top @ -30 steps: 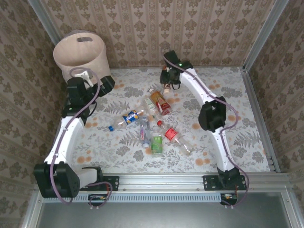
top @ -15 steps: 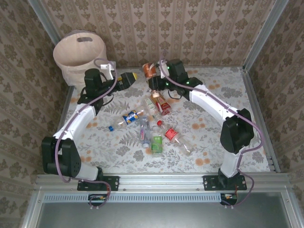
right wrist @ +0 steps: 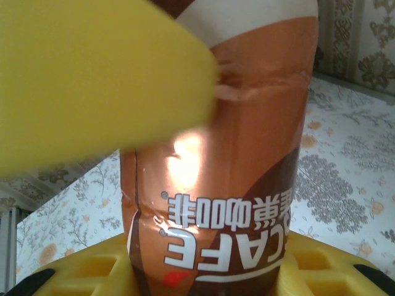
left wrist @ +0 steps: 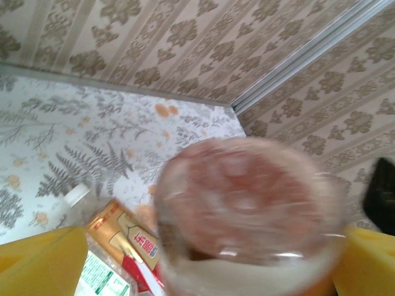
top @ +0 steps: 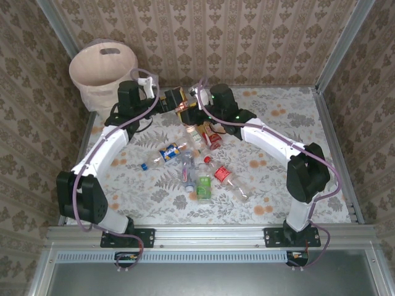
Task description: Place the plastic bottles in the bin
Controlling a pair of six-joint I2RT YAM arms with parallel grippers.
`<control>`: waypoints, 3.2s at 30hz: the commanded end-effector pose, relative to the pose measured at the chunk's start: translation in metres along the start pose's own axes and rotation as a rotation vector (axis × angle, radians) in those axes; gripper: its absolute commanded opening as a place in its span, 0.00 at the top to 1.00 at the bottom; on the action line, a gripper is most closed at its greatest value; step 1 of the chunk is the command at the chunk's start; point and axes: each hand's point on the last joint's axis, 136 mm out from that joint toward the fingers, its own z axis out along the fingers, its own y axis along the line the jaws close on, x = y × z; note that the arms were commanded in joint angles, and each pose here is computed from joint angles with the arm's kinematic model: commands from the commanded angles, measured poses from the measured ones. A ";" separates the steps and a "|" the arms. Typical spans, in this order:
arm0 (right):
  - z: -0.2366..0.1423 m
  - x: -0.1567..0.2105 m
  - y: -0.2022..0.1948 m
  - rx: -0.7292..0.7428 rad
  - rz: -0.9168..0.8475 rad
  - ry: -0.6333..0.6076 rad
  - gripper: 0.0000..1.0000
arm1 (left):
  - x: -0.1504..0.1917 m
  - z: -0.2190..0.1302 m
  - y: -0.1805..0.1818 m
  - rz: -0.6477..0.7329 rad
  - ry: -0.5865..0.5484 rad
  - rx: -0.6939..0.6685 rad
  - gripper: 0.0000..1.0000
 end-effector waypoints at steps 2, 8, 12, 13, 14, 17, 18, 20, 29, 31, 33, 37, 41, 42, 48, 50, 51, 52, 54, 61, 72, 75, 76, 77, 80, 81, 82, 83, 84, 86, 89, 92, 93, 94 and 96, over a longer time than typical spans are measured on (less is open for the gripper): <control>-0.009 -0.021 0.026 -0.081 -0.067 -0.056 0.56 | -0.001 0.004 -0.009 0.035 0.025 0.005 0.11; -0.007 -0.020 0.032 -0.113 -0.064 -0.037 0.51 | -0.008 0.003 -0.014 0.036 -0.001 0.038 0.35; -0.010 -0.021 0.031 -0.096 -0.056 -0.041 0.37 | -0.028 -0.004 -0.016 0.056 -0.047 0.031 0.39; -0.012 -0.021 0.029 -0.080 -0.055 -0.045 0.30 | -0.037 -0.008 -0.014 0.066 -0.073 0.006 0.39; -0.014 -0.022 0.027 -0.063 -0.056 -0.050 0.26 | -0.048 -0.014 -0.010 0.080 -0.102 -0.031 0.40; -0.022 -0.023 0.015 0.022 -0.055 -0.063 0.16 | -0.088 -0.035 0.005 0.131 -0.210 -0.175 0.41; -0.024 -0.021 0.012 0.044 -0.053 -0.059 0.12 | -0.105 -0.046 0.011 0.148 -0.262 -0.241 0.41; -0.029 -0.016 0.009 0.071 -0.049 -0.059 0.04 | -0.135 -0.067 0.023 0.186 -0.357 -0.352 0.42; -0.044 0.013 -0.018 0.225 0.011 -0.060 0.00 | -0.247 -0.146 0.082 0.202 -0.732 -0.660 0.43; -0.046 0.017 -0.010 0.179 0.000 -0.068 0.00 | -0.261 -0.150 0.104 0.166 -0.763 -0.680 0.43; -0.048 0.020 -0.006 0.158 0.000 -0.084 0.00 | -0.272 -0.153 0.129 0.099 -0.786 -0.665 0.43; -0.053 0.027 -0.009 0.180 0.000 -0.077 0.00 | -0.288 -0.155 0.172 -0.022 -0.808 -0.642 0.43; -0.057 0.033 -0.010 0.196 0.002 -0.064 0.00 | -0.293 -0.152 0.214 -0.112 -0.794 -0.682 0.42; -0.059 0.033 -0.011 0.201 0.000 -0.063 0.00 | -0.292 -0.149 0.223 -0.142 -0.788 -0.678 0.42; -0.067 0.041 -0.013 0.230 -0.001 -0.057 0.00 | -0.284 -0.135 0.269 -0.338 -0.794 -0.654 0.38; -0.070 0.041 -0.013 0.231 0.000 -0.060 0.00 | -0.277 -0.135 0.283 -0.388 -0.803 -0.710 0.35; -0.072 0.041 -0.012 0.233 -0.002 -0.063 0.00 | -0.276 -0.135 0.288 -0.415 -0.817 -0.716 0.32; -0.072 0.041 -0.012 0.235 -0.002 -0.064 0.00 | -0.275 -0.134 0.292 -0.440 -0.828 -0.718 0.30; -0.076 0.042 -0.013 0.244 -0.007 -0.065 0.00 | -0.273 -0.130 0.302 -0.484 -0.842 -0.708 0.28; -0.086 0.046 -0.015 0.276 -0.013 -0.074 0.00 | -0.279 -0.119 0.299 -0.510 -0.862 -0.663 0.24; -0.089 0.085 -0.068 0.538 0.137 0.004 0.00 | -0.284 -0.128 0.221 -0.361 -0.825 -0.584 0.16; -0.081 0.103 -0.077 0.561 0.184 0.061 0.00 | -0.278 -0.135 0.197 -0.325 -0.827 -0.551 0.14; -0.079 0.108 -0.078 0.563 0.195 0.079 0.00 | -0.277 -0.137 0.188 -0.312 -0.823 -0.540 0.13; -0.075 0.114 -0.080 0.565 0.203 0.103 0.00 | -0.274 -0.139 0.179 -0.296 -0.816 -0.528 0.13; -0.070 0.130 -0.091 0.610 0.211 0.179 0.00 | -0.263 -0.142 0.153 -0.227 -0.788 -0.505 0.09; -0.068 0.136 -0.095 0.624 0.209 0.208 0.01 | -0.260 -0.144 0.144 -0.195 -0.778 -0.509 0.07; -0.067 0.140 -0.098 0.631 0.205 0.229 0.02 | -0.258 -0.147 0.138 -0.174 -0.773 -0.518 0.06; -0.065 0.145 -0.101 0.629 0.201 0.260 0.03 | -0.254 -0.150 0.133 -0.157 -0.761 -0.527 0.05; -0.063 0.150 -0.102 0.617 0.197 0.286 0.03 | -0.251 -0.152 0.128 -0.143 -0.751 -0.528 0.04; -0.059 0.158 -0.106 0.596 0.193 0.338 0.04 | -0.243 -0.158 0.117 -0.117 -0.732 -0.523 0.02; -0.057 0.164 -0.114 0.599 0.183 0.414 0.05 | -0.227 -0.162 0.103 -0.090 -0.703 -0.494 0.00; -0.052 0.169 -0.120 0.574 0.165 0.480 0.09 | -0.206 -0.164 0.092 -0.078 -0.657 -0.480 0.00; -0.049 0.171 -0.120 0.557 0.158 0.499 0.10 | -0.200 -0.164 0.091 -0.082 -0.643 -0.475 0.00; -0.047 0.173 -0.122 0.550 0.153 0.515 0.11 | -0.191 -0.165 0.087 -0.081 -0.628 -0.467 0.00; -0.046 0.176 -0.131 0.561 0.155 0.540 0.11 | -0.174 -0.166 0.085 -0.092 -0.602 -0.458 0.00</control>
